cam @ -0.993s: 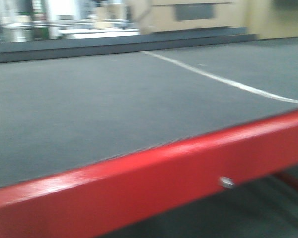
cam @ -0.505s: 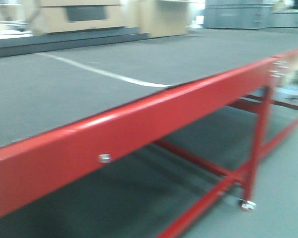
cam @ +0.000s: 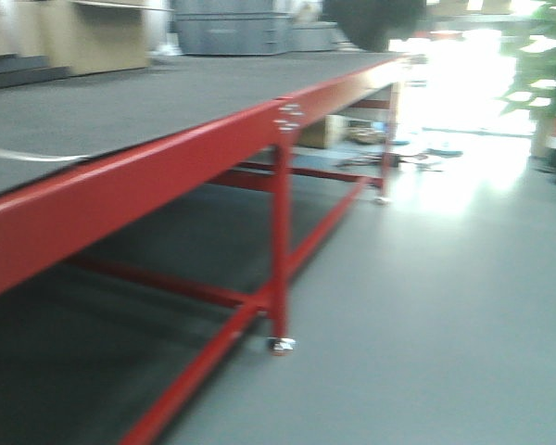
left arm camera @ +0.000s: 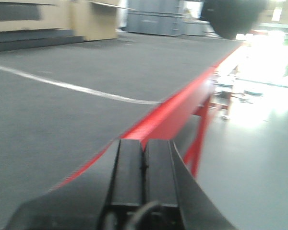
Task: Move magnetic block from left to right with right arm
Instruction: 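Drive the base away from the table carrying the cube in right gripper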
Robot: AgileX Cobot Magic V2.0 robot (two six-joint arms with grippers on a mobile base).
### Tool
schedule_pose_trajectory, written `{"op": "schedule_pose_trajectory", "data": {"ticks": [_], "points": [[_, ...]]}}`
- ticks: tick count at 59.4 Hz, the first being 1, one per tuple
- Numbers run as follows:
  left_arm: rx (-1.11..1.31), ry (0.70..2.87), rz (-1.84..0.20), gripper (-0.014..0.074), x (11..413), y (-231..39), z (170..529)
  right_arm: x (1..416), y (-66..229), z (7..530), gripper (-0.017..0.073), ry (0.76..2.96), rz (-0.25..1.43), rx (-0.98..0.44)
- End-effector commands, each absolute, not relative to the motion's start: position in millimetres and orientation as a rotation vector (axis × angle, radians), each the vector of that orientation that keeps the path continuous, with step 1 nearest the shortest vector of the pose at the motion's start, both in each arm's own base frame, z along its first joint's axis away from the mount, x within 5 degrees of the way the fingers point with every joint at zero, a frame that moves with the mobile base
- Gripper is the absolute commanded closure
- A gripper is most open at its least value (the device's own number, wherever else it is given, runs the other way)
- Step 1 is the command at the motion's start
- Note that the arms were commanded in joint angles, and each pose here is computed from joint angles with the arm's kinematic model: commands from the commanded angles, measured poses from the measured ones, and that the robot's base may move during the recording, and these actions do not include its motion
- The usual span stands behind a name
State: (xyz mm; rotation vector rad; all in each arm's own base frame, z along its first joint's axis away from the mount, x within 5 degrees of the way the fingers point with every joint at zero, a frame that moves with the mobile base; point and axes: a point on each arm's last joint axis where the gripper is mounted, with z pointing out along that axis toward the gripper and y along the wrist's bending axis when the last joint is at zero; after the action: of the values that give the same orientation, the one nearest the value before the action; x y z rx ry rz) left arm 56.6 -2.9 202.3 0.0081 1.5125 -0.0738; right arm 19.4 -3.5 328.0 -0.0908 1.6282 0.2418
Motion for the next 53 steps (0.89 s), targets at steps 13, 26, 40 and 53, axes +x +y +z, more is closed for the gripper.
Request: {"op": "schedule_pose_trajectory", "data": {"ticks": [13,26,40,53], "points": [[0.009,1.416,-0.088,0.0709,55.0,-3.3,208.3,18.6,-3.2,343.6,0.0419,1.52,0.234,-0.103],[0.009,1.416,-0.088,0.071,55.0,-3.3,208.3,18.6,-3.2,343.6,0.0419,1.52,0.234,-0.103],[0.009,1.416,-0.088,0.071,55.0,-3.3,208.3,18.6,-3.2,343.6,0.0419,1.52,0.234,-0.103],[0.009,1.416,-0.088,0.071,55.0,-3.3,208.3,18.6,-3.2,343.6,0.0419,1.52,0.234,-0.103]]}}
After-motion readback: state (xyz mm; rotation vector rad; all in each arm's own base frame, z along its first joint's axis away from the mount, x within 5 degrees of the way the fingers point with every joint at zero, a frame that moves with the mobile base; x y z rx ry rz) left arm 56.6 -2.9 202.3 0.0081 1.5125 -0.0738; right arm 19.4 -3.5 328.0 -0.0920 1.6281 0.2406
